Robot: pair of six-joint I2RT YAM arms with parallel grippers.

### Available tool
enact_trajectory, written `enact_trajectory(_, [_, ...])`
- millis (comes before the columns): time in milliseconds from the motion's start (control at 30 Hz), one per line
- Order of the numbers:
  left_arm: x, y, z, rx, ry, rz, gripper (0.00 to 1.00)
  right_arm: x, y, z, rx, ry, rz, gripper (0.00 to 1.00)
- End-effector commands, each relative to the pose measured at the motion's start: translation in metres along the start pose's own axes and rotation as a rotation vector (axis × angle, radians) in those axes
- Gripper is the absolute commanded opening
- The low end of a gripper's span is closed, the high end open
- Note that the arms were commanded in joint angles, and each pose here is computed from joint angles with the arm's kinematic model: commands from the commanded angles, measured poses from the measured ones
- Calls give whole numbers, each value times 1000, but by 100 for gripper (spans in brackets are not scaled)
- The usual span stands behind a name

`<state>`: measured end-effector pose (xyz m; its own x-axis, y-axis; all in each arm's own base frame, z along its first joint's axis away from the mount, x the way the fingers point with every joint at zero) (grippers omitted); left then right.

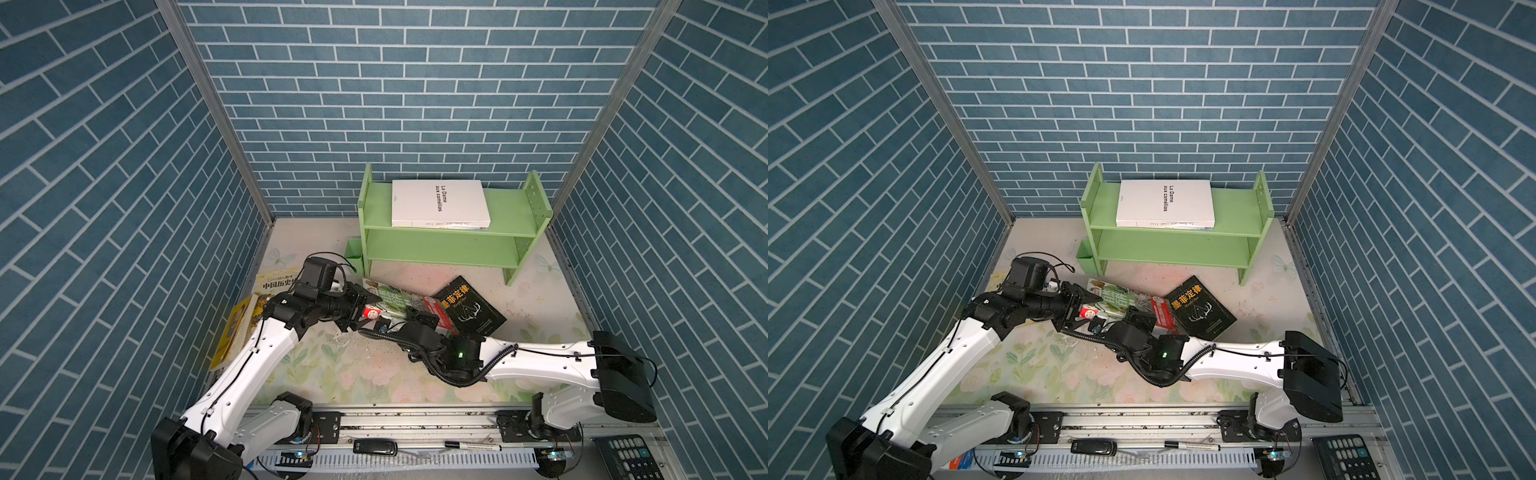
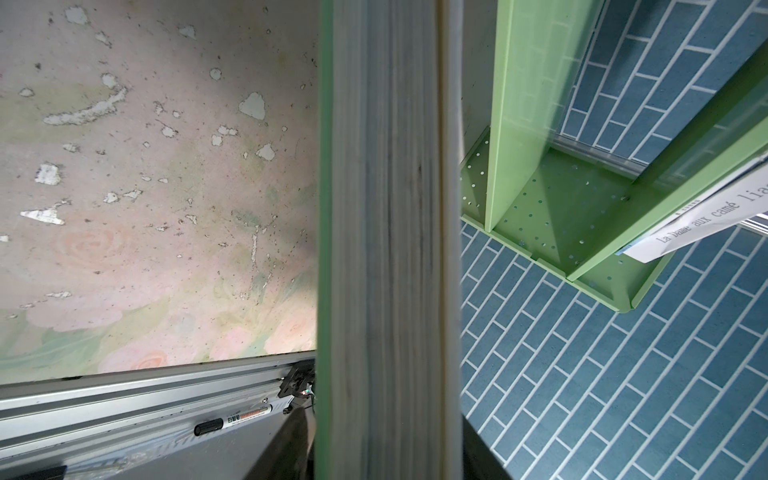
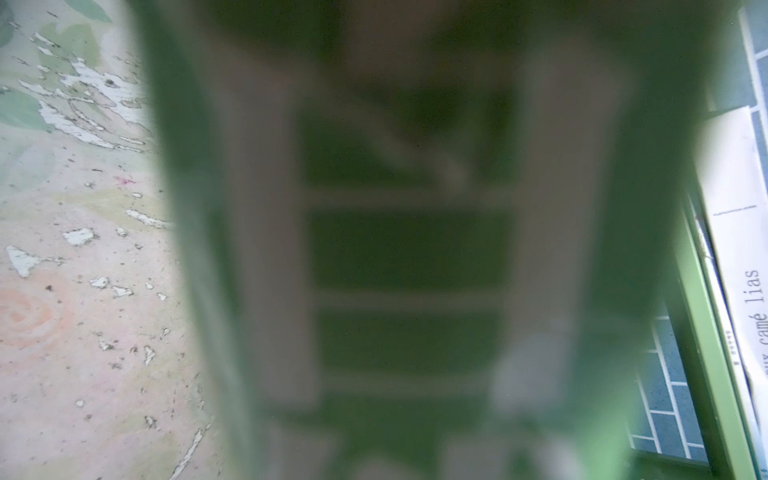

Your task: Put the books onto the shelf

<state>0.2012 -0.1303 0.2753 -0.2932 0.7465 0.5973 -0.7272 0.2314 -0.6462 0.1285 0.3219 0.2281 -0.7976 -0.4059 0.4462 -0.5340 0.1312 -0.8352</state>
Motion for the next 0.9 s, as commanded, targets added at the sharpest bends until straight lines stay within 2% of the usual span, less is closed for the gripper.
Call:
enact_trajectory(0, [5, -6, 3, -29, -2, 19, 41, 27, -59, -28, -171, -102, 207, 5])
enact_trajectory(167, [3, -6, 3, -40, 16, 37, 22, 29, -62, -32, -176, -109, 207, 5])
enact_trajectory(367, [2, -13, 3, -122, 27, 115, 13, 42, -80, -39, -291, -123, 149, 6])
enact_trajectory(433, [2, -15, 3, -155, 33, 164, 12, 47, -83, -38, -330, -127, 107, 18])
enact_trajectory(533, [-2, -17, 1, -211, 44, 219, 11, 53, -82, -34, -383, -135, 44, 51])
enact_trajectory(600, [-6, -21, -1, -267, 45, 247, 10, 56, -82, -31, -402, -121, 21, 66])
enact_trajectory(733, [-9, -32, -2, -374, 50, 330, 9, 63, -84, -19, -425, -61, 12, 78])
enact_trajectory(867, [2, -45, 9, -497, 73, 492, 9, 82, -96, -2, -531, -56, 28, 83])
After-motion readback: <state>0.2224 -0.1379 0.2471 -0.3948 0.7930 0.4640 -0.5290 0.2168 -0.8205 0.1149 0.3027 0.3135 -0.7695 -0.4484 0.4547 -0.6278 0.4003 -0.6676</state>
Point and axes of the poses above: each gripper's point midway between its finger pads, its own x axis back along the fingers, its own y axis along the line the jaws close on, z = x × y, the point moved 9 cm from there along x, back along the fingers, and after that the axes turned 13 degrees about x, right-handed, at the moved point
